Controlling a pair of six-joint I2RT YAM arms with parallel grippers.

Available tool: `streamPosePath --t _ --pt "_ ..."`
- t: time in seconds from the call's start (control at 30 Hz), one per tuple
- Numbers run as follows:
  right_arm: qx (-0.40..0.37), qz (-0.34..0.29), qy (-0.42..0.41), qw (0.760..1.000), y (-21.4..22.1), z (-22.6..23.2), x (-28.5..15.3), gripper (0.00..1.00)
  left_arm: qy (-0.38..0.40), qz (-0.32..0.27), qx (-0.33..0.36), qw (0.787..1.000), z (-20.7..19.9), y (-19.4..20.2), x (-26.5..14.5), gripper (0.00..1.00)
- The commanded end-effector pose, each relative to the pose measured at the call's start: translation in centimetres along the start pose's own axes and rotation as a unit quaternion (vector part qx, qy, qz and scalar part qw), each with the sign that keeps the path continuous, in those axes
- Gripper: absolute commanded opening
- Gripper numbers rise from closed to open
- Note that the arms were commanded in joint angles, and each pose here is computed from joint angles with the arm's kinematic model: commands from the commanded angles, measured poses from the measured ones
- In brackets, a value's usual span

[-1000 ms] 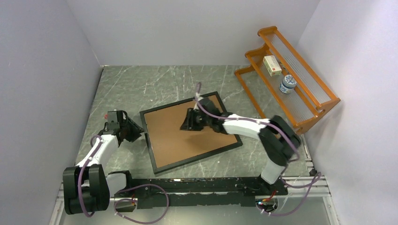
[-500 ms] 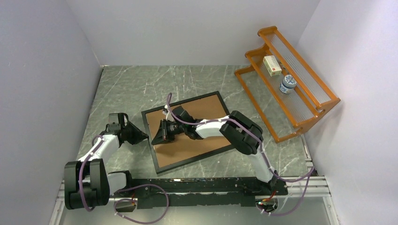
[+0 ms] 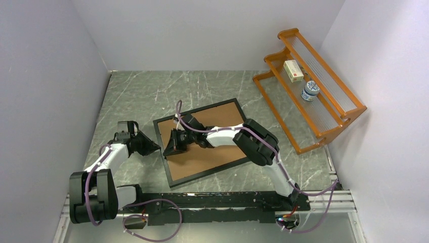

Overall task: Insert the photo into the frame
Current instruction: Install the photo frame at the center of the board.

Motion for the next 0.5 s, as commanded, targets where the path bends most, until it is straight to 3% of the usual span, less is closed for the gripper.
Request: streamPosePath --t 0.0,0.47 --pt "-0.016 -0.008 0.039 0.999 -0.3 -1.0 0.5 0.07 -0.010 0.007 0.009 1.000 0.1 0.2 -0.3 0.11" --pt "-0.001 0.007 0.084 0.996 0.3 -3.6 0.9 0.12 -0.012 0.009 0.008 1.000 0.2 0.3 -0.2 0.11"
Point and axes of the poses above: each gripper's point midway between its finger pads, its own x axis out along the fingers, its own z axis along the line the jaws close on, y = z × x, the point moved 7 cm from there along -x, back along the fingers, and after that the axes turned 5 degrees about x, right-handed, at the moved point
